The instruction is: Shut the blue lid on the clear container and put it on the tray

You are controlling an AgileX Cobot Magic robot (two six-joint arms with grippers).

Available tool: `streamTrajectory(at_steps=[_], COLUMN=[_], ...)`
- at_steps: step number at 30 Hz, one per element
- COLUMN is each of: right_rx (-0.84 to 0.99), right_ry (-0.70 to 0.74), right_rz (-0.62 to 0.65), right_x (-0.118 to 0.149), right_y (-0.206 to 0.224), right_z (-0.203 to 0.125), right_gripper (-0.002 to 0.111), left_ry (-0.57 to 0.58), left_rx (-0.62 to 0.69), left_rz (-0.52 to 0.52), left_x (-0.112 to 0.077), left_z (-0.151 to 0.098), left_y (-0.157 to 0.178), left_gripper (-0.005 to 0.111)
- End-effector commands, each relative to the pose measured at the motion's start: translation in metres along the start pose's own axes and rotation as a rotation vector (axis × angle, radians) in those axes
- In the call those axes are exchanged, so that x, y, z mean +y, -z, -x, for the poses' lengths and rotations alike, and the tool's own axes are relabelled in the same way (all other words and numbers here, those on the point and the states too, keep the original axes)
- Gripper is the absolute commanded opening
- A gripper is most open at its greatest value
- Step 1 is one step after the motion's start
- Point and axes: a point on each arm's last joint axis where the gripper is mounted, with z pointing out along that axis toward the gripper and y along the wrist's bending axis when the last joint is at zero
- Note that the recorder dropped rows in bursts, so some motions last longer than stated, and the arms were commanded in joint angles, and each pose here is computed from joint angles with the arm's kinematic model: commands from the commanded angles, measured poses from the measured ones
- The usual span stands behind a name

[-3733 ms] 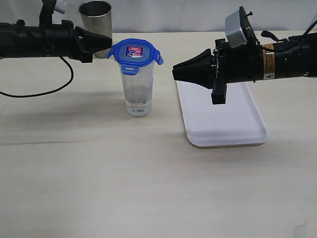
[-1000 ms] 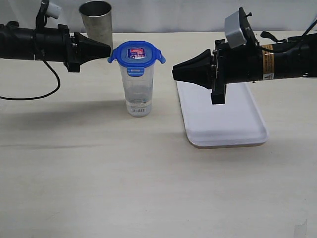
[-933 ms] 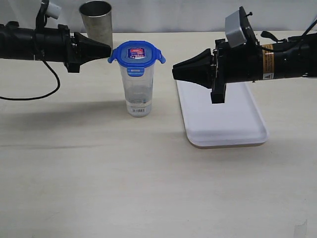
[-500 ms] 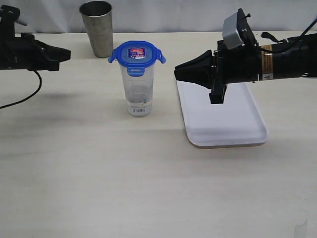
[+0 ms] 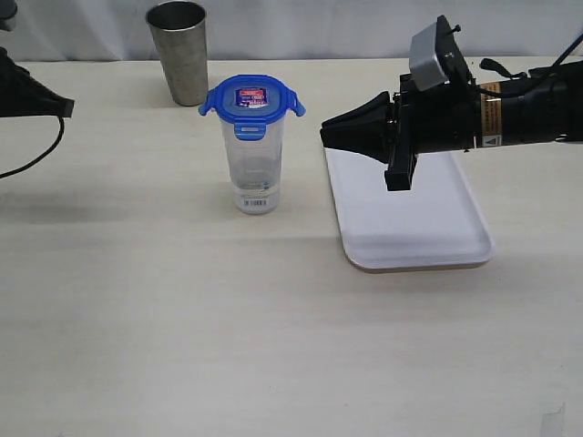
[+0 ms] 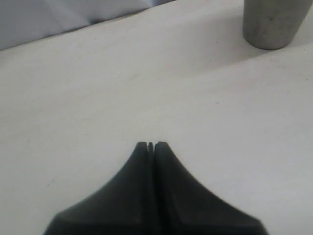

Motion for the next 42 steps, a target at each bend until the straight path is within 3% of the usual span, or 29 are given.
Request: streamTrajectory(at_steps=[1,3,5,6,8,10,12,14,16,23,28,33,37,40,42], right_rx=[0.002,0.002,0.002,0.002,0.002,0.002,0.002,0.002,0.002,0.002,0.004,0.013,0.013,0.013,0.013], right_ry=[0.002,0.002,0.002,0.002,-0.001,-0.001,-0.001,-0.001,-0.001,-0.003,-0.012,-0.011,-0.009,-0.009,-0.009], right_rz=[-0.002,-0.002,-0.002,-0.002,-0.002,-0.002,-0.002,-0.002,-0.002,-0.002,-0.001,0.005,0.005,0.005,0.005], right_x=[-0.001,-0.001,-0.001,-0.001,-0.001,-0.001,-0.001,-0.001,-0.001,-0.001,-0.001,0.0,0.0,0.0,0.0], right_y=[0.0,0.0,0.0,0.0,0.0,0.0,0.0,0.0,0.0,0.0,0.0,0.0,0.0,0.0,0.0], right_z=[0.001,0.001,0.001,0.001,0.001,0.001,0.001,0.001,0.001,0.001,0.001,0.0,0.0,0.0,0.0], right_gripper=[0.004,0.004,0.004,0.004,0.004,0.004,0.004,0.004,0.004,0.004,0.004,0.004,0.004,0.004,0.004], left_ry=[0.15,0.188,0.187,0.235,0.398,0.484,0.517,0.414,0.327,0.254,0.187,0.159,0.06,0.004,-0.005], left_rx=[0.015,0.001,-0.066,-0.161,-0.377,-0.534,-0.644,-0.693,-0.685,-0.477,-0.513,-0.573,-0.587,-0.572,-0.541], left_rz=[0.077,0.131,0.284,0.382,0.433,0.336,0.124,-0.062,-0.177,-0.294,-0.502,-0.541,-0.567,-0.569,-0.551], left_x=[0.013,0.021,0.03,0.032,0.031,0.023,0.009,-0.003,-0.009,-0.018,-0.041,-0.048,-0.05,-0.051,-0.049], left_z=[-0.004,-0.004,-0.006,-0.011,-0.026,-0.038,-0.04,-0.035,-0.032,-0.051,-0.068,-0.078,-0.073,-0.073,-0.073], left_y=[0.002,0.003,0.005,0.009,0.017,0.024,0.028,0.031,0.031,0.019,0.003,-0.01,-0.011,-0.013,-0.016], left_gripper=[0.0,0.0,0.0,0.0,0.0,0.0,0.0,0.0,0.0,0.0,0.0,0.0,0.001,0.01,0.025])
